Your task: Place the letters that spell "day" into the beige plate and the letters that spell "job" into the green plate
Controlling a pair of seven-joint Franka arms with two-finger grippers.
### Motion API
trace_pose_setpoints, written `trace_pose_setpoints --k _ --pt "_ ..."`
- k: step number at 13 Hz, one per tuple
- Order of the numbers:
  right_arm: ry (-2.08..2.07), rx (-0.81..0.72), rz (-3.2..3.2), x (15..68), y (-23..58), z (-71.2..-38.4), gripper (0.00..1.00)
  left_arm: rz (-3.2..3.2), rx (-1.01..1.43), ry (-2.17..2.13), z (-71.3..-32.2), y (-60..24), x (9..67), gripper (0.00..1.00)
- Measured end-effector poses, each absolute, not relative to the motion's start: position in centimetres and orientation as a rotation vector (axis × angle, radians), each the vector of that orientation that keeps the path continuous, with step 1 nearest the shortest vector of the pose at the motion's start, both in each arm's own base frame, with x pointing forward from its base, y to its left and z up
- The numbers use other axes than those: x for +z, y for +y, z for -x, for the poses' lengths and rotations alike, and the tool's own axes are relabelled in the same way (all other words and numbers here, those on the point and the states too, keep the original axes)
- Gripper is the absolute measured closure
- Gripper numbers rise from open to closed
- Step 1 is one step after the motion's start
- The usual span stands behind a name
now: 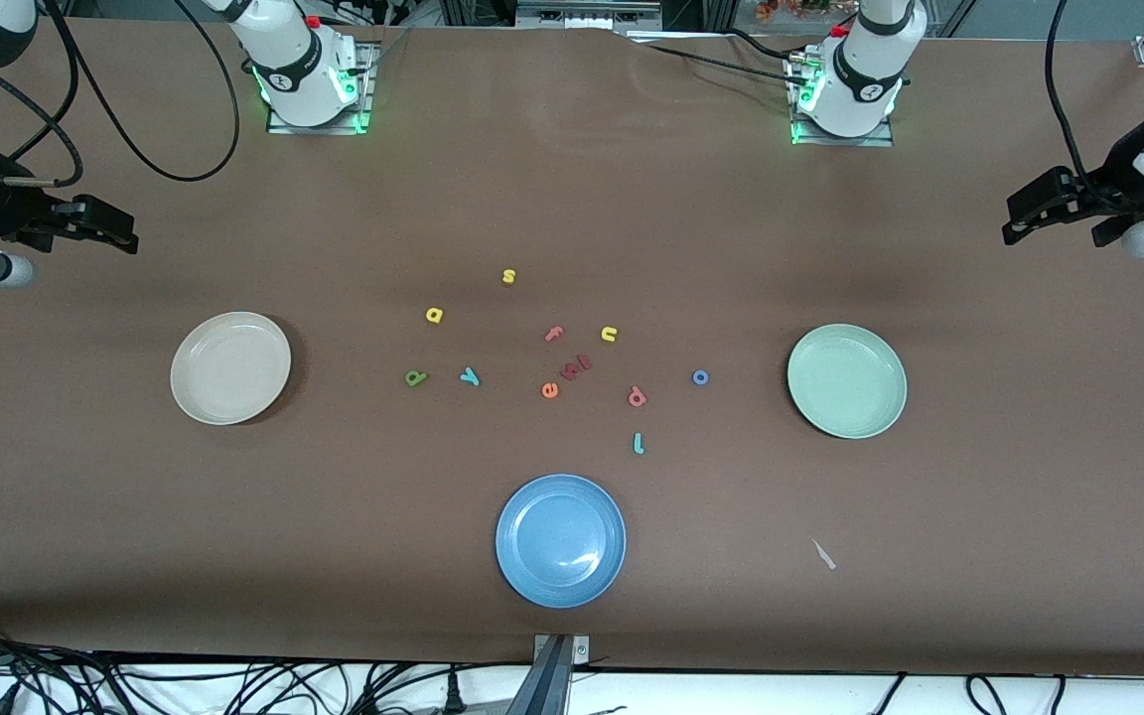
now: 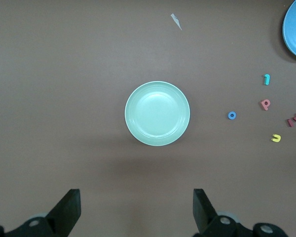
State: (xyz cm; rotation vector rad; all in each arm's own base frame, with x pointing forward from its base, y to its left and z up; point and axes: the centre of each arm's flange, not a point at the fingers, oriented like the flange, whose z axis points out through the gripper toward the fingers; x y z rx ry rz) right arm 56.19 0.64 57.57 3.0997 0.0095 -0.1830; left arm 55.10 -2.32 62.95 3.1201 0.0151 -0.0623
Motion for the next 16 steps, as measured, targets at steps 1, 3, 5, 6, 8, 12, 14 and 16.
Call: trace_pose_setpoints --k 1,3,5,6,8,12,14,16 --pt "0.01 -0.183 -3.1 57.6 0.6 -56.2 0.0 -3.12 -0.063 0.015 -55.1 -2.3 62.9 0.0" --pt "0.01 -0.181 -3.1 57.6 0.6 -56.2 0.0 -3.12 -0.073 0.002 -55.3 -2.8 62.6 0.0" --pt "0.01 -0.181 -3.1 57.6 0.6 -56.2 0.0 -3.119 -0.087 -0.029 -55.5 -3.9 62.1 0.0" --pt "0.01 -0.181 -3.1 57.6 0.6 -56.2 0.0 -3.119 -0.09 -0.048 -55.5 -4.5 62.0 0.0" --pt "0.011 -0.173 -3.101 57.6 0.7 -56.3 0.0 -3.119 -0.1 -0.089 -55.5 -6.0 61.7 0.0" --pt "0.036 -0.127 -3.123 56.6 1.5 -57.5 0.0 -3.11 -0.225 -0.146 -57.2 -8.1 57.2 0.0" --pt "0.052 -0.144 -3.126 55.3 1.9 -58.2 0.0 -3.104 -0.29 -0.189 -58.0 -9.8 54.8 0.0" --pt "0.08 -0.19 -3.121 53.0 2.8 -59.1 0.0 -3.097 -0.359 -0.234 -58.7 -11.8 51.9 0.0"
